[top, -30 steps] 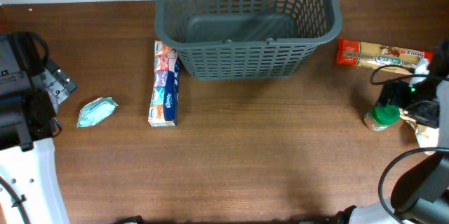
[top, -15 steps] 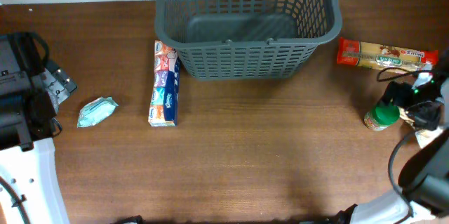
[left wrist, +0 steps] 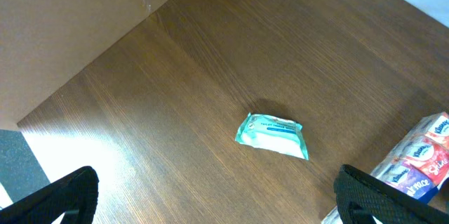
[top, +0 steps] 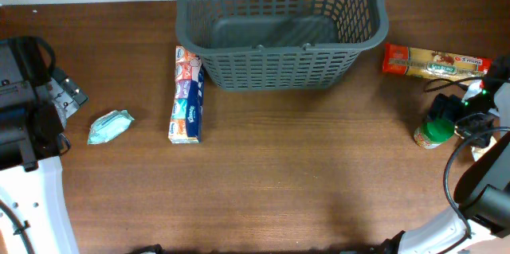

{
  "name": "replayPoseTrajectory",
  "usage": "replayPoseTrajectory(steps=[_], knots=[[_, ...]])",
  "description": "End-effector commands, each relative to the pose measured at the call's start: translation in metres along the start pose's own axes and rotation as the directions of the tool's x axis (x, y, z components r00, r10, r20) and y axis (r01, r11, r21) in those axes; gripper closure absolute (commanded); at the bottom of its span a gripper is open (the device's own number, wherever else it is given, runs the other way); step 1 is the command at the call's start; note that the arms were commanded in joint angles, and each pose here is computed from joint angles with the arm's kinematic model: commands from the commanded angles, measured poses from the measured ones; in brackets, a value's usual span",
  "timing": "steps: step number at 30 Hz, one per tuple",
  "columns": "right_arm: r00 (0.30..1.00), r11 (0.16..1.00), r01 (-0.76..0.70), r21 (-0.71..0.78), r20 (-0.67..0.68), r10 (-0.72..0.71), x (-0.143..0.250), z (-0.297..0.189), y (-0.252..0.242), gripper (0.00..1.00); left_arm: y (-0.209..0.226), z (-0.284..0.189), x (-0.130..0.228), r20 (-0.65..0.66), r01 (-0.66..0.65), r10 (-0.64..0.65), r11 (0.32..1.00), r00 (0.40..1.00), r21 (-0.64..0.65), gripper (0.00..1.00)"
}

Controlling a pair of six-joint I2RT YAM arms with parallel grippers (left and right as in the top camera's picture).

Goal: Pack container
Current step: 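Move the right gripper down over the green-capped jar, then close the right gripper around the green-capped jar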

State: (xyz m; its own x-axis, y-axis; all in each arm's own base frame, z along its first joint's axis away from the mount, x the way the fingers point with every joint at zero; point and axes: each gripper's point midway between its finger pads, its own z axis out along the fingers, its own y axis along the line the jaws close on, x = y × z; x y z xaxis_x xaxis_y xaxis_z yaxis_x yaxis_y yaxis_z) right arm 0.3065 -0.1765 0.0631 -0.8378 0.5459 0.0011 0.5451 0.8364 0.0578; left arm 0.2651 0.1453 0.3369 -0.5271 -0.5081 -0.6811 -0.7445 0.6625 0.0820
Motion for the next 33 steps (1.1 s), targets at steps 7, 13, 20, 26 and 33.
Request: replayPoseTrajectory(steps=[7,13,20,26,33], knots=[[0.993,0.982,0.119,0.145,0.002,-0.12,-0.002,0.006,0.022,0.01,0.001,-0.004,-0.004,0.013,0.017,-0.018,1.0,1.0,0.01,0.01],[0.993,0.975,0.117,0.19,0.003,-0.119,-0.003,0.005,0.015,0.01,0.001,-0.004,-0.004,0.013,0.017,-0.018,1.0,1.0,0.01,0.01],[0.994,0.974,0.107,0.2,0.004,-0.11,-0.003,0.004,0.01,0.01,0.001,-0.004,-0.004,0.013,0.017,-0.018,1.0,1.0,0.01,0.01],[0.994,0.976,0.107,0.187,0.003,-0.11,-0.002,0.006,0.012,0.01,0.001,-0.004,-0.004,0.013,0.017,-0.018,1.0,1.0,0.01,0.01],[0.994,0.98,0.108,0.168,0.003,-0.11,-0.002,0.008,0.015,0.01,0.001,-0.004,-0.004,0.013,0.017,-0.018,1.0,1.0,0.01,0.01]])
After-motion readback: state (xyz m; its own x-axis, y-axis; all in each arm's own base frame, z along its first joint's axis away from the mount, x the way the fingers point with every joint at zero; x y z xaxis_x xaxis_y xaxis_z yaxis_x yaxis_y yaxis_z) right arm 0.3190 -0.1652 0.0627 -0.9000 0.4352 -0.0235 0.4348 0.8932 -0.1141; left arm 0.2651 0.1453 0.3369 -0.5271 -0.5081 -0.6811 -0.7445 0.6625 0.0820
